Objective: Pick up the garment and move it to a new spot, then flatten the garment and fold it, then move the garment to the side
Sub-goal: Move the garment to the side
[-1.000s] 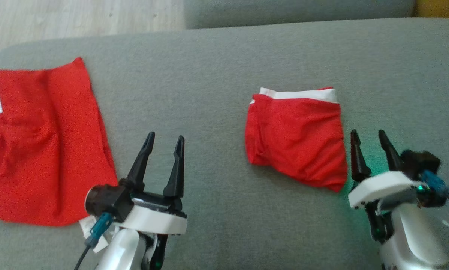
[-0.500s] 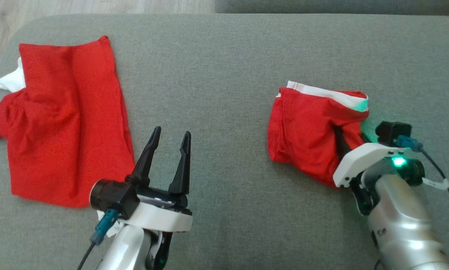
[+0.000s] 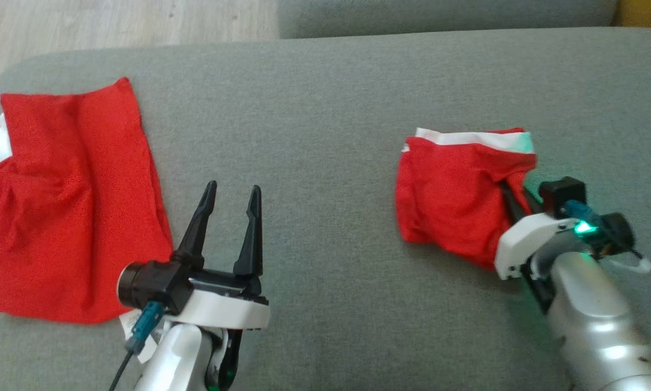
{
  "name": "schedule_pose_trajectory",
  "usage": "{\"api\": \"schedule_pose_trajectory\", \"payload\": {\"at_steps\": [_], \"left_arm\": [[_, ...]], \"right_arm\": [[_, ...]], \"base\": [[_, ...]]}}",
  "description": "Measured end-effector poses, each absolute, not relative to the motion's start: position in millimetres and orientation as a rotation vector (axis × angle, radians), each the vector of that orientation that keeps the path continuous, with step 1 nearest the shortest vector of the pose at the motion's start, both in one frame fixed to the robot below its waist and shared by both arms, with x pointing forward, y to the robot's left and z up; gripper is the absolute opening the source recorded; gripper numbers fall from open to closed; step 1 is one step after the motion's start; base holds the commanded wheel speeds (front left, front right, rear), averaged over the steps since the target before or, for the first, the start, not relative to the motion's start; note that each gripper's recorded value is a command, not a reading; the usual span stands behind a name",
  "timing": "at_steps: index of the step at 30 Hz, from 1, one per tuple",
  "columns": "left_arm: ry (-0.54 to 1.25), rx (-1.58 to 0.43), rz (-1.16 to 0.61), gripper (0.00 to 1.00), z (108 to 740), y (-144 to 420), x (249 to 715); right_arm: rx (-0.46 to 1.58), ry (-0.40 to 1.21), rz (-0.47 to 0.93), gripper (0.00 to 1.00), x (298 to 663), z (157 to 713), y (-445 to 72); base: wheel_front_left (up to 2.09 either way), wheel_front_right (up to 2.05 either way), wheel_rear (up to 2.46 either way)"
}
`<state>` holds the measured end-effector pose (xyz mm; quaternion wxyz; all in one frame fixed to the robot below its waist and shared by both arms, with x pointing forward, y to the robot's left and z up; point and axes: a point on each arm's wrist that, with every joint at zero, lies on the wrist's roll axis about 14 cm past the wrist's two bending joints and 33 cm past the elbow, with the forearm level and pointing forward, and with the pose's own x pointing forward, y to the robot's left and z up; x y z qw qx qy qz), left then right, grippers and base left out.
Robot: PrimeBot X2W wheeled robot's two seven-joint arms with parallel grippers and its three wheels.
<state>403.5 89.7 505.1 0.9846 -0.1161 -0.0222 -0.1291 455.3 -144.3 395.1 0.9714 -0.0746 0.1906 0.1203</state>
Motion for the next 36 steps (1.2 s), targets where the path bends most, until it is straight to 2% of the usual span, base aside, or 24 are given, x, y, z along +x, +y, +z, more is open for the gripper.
{"api": "schedule_pose_trajectory", "payload": {"at_steps": [7, 17, 22, 30, 31, 32, 36], "left_arm": [[-0.052, -0.228, -0.266, 1.0, 508.5, 85.1, 403.8], [-0.012, -0.229, -0.265, 1.0, 492.6, 83.6, 410.3], [-0.007, -0.229, -0.265, 1.0, 489.4, 85.2, 418.4], [-0.004, -0.217, -0.255, 1.0, 485.9, 89.9, 424.2], [-0.004, -0.216, -0.257, 1.0, 486.1, 89.6, 424.0], [-0.005, -0.217, -0.259, 1.0, 486.4, 89.3, 423.6], [-0.015, -0.212, -0.258, 1.0, 491.3, 90.2, 421.2]], "right_arm": [[-0.286, 0.403, 0.19, 0.0, 452.2, 402.3, -198.6], [-0.406, 0.528, 0.077, 0.0, 449.4, 394.0, -285.0], [-0.428, 0.538, 0.027, 0.0, 460.6, 401.1, -310.4], [-0.414, 0.568, -0.054, 0.01, 458.6, 402.6, -339.8], [-0.408, 0.562, -0.065, 0.93, 458.7, 404.6, -342.3], [-0.4, 0.552, -0.075, 1.0, 458.7, 407.2, -344.0], [-0.365, 0.476, -0.085, 1.0, 462.7, 422.0, -338.6]], "base": [[0.0, 0.0, 0.0], [0.0, 0.0, 0.0], [0.0, 0.0, 0.0], [0.0, 0.0, 0.0], [0.0, 0.0, 0.0], [0.0, 0.0, 0.0], [0.0, 0.0, 0.0]]}}
